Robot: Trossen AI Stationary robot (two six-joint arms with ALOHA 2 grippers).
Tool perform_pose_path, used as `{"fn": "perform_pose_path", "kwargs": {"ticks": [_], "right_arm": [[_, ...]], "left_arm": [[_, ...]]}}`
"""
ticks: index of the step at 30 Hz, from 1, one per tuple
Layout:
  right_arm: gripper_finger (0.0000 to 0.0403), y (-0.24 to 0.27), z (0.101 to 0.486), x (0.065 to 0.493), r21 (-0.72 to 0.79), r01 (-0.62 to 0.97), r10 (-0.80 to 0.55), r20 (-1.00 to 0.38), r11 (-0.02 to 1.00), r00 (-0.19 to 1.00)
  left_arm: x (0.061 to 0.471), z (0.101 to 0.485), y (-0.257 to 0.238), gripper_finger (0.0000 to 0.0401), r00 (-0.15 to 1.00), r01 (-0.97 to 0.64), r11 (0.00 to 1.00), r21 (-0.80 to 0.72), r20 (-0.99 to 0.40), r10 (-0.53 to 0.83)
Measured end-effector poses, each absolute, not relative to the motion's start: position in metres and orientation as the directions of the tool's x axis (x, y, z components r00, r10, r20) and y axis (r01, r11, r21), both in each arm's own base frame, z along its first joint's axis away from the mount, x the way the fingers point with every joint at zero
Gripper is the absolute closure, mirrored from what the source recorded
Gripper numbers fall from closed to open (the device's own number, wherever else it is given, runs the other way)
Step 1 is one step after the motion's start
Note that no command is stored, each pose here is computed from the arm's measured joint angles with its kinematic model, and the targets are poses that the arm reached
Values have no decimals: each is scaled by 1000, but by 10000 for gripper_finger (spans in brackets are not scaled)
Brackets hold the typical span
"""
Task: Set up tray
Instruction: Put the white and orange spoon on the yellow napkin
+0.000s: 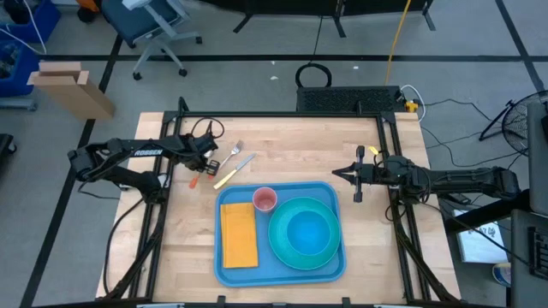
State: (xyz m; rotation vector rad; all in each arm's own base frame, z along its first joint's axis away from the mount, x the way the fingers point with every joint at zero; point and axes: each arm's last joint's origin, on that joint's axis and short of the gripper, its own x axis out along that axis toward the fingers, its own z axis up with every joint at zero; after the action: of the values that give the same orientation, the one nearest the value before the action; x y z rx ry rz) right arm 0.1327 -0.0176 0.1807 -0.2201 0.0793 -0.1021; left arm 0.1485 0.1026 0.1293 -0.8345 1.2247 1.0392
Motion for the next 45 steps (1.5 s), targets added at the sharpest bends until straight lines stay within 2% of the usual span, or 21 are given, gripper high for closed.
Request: {"fn": "perform_pose_path", "kwargs": {"ticks": [4, 9, 13, 17, 25, 29, 33, 38, 45], "right_arm": [[403, -18, 181, 133, -227, 92, -110, -68, 970, 992], [403, -18, 181, 133, -241, 90, -109, -68, 966, 992], [403, -18, 181, 133, -244, 89, -109, -68, 966, 992], [403, -18, 180, 133, -246, 87, -108, -71, 965, 992], [403, -17, 178, 132, -267, 77, -106, -98, 961, 990], [403, -17, 177, 132, -266, 72, -104, -107, 961, 989], [403, -15, 176, 132, -258, 4, -34, -112, 966, 993], [403, -13, 176, 132, -250, -74, 47, -110, 966, 993], [403, -13, 176, 132, -248, -79, 52, -116, 966, 992]], "left_arm": [[149, 129, 102, 378, 20, -945, 325, 42, -983, 185], [157, 138, 101, 391, 13, -934, 350, 75, -970, 242], [174, 161, 103, 388, 73, -924, 379, 48, -952, 297], [188, 187, 94, 392, 79, -910, 411, 59, -947, 311], [209, 245, 47, 392, 254, -881, 466, -79, -911, 326], [210, 255, 8, 392, 344, -876, 448, -178, -882, 322], [208, 256, -33, 392, 411, -872, 401, -280, -864, 291], [216, 244, -83, 392, 496, -853, 324, -410, -829, 259], [244, 209, -133, 392, 550, -831, 222, -509, -813, 192]]}}
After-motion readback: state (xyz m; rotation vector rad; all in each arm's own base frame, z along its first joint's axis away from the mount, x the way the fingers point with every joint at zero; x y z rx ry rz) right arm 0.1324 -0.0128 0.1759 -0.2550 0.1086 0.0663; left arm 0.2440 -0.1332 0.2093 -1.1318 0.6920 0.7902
